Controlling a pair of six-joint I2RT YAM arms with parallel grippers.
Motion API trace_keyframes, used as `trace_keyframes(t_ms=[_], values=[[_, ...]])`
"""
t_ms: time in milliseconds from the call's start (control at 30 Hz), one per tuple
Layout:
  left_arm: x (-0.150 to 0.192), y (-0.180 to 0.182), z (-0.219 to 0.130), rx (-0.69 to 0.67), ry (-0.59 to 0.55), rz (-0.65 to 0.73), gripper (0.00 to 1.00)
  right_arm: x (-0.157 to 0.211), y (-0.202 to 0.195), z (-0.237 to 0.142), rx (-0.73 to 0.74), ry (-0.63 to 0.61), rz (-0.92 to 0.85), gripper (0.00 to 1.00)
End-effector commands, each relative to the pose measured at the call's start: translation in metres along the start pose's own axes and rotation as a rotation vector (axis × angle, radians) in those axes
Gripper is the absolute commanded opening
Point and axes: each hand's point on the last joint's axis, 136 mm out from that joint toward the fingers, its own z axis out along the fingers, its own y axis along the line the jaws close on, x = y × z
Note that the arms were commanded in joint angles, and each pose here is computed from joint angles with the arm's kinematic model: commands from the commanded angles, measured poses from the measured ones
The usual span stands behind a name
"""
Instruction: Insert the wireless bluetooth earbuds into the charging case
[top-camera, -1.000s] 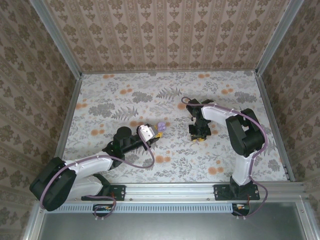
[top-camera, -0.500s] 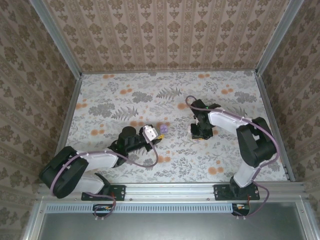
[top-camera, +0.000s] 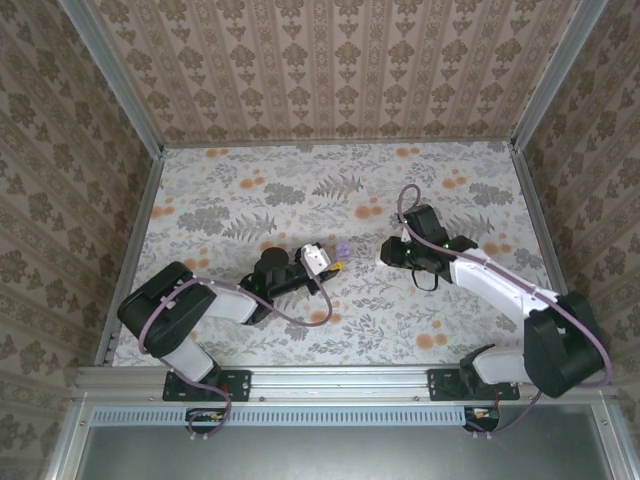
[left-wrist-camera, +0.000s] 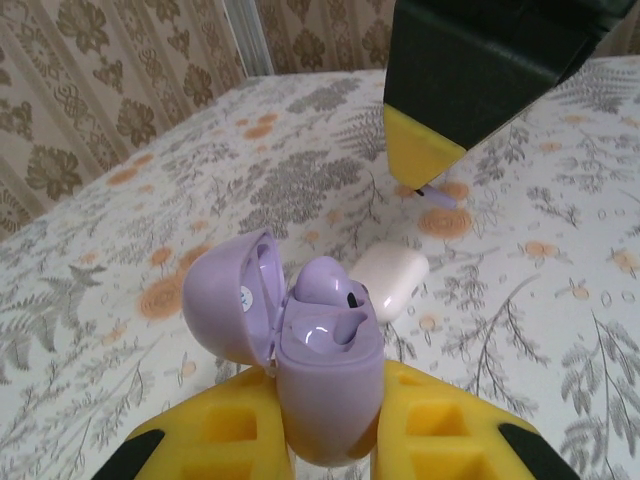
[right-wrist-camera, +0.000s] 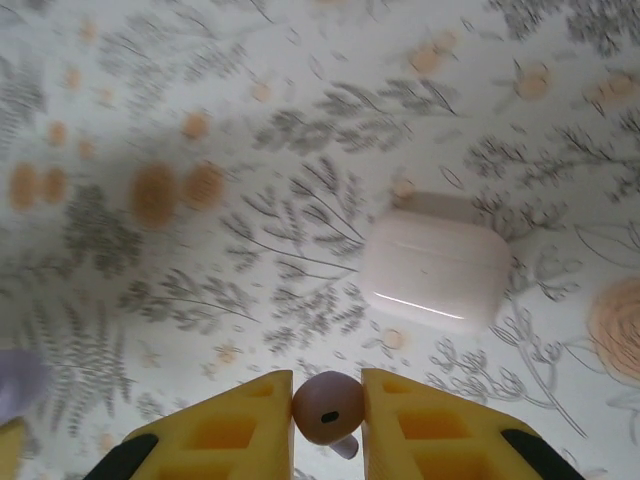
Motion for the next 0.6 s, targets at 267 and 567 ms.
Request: trace_keyframes(t_ms=[267, 567], values=[[-0.035, 0.006, 0.027, 0.0, -0.132, -0.017, 0.02, -0.04, 0.057, -0.045, -0.344, -0.309, -0.035, 0.23], [-0.043, 0.007, 0.036, 0.004, -0.164, -0.036, 0.01, -0.047, 0.082, -0.062, -0.467, -0.41, -0.059, 0.23]])
